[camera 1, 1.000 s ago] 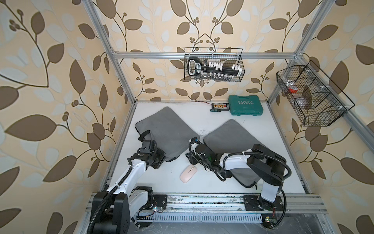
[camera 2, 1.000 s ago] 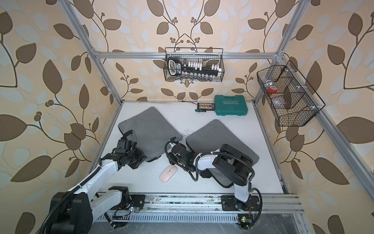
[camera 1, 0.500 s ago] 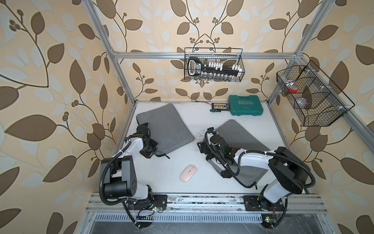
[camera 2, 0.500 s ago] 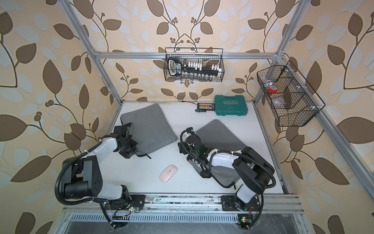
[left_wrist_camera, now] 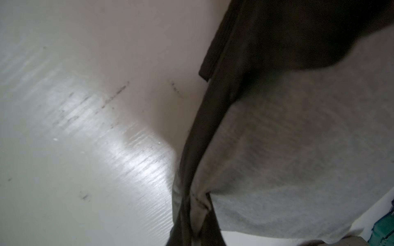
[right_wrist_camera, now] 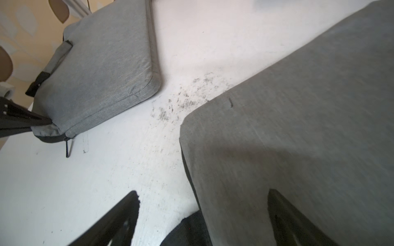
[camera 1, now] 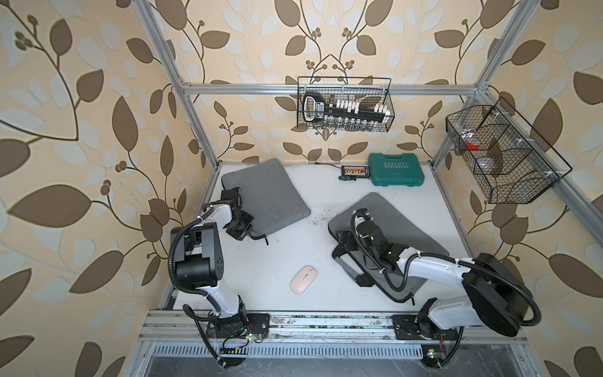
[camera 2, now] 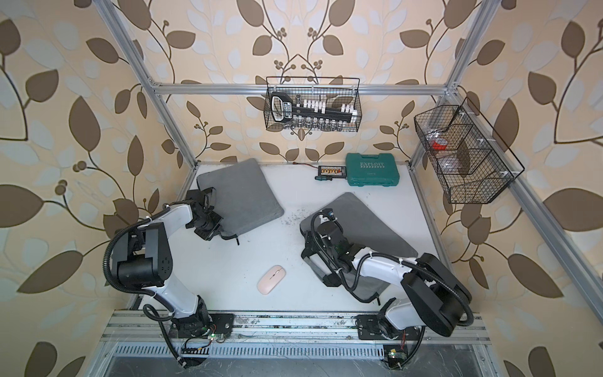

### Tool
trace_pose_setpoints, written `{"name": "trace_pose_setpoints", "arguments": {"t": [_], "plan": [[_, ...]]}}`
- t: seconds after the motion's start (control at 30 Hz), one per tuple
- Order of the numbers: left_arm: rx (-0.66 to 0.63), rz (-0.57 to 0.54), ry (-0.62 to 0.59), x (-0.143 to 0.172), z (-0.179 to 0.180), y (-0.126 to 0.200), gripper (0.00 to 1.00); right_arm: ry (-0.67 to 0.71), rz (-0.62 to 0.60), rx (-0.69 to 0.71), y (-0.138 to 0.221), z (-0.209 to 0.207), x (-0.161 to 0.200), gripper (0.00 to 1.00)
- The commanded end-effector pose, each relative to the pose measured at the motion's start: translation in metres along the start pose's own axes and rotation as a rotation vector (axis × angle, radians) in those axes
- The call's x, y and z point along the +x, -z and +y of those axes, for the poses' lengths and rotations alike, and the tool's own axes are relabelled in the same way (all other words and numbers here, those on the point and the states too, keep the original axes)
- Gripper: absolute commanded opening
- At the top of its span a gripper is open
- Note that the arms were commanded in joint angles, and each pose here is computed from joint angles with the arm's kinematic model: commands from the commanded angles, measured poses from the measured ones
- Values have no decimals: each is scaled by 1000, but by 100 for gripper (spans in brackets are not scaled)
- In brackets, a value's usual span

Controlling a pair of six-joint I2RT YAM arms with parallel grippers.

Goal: Put the mouse into the laptop bag
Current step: Move the zippered laptop bag to the center of the board, then adjust the zippered laptop bag at the center of the board.

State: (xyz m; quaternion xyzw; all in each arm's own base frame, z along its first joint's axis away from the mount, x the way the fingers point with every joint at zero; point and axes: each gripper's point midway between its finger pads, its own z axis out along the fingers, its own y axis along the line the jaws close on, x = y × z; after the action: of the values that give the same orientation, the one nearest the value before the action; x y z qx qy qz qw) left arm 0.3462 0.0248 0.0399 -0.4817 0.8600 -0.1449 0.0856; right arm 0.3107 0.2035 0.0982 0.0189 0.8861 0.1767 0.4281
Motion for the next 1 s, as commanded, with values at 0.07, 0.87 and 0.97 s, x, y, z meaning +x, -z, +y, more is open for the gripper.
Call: {"name": "trace_pose_setpoints", "arguments": {"t": [0.07,0.87,0.97], "plan": [[-5,-51,46,-5,5,4,38,-148,-88,188,33,-62,-3,99],[520,18,-619,232,-108,73,99,-744,-104,497,107,-186,56,99],[504,66,-690,251,-129,57,99,-789,-106,486,106,-196,66,99]]}}
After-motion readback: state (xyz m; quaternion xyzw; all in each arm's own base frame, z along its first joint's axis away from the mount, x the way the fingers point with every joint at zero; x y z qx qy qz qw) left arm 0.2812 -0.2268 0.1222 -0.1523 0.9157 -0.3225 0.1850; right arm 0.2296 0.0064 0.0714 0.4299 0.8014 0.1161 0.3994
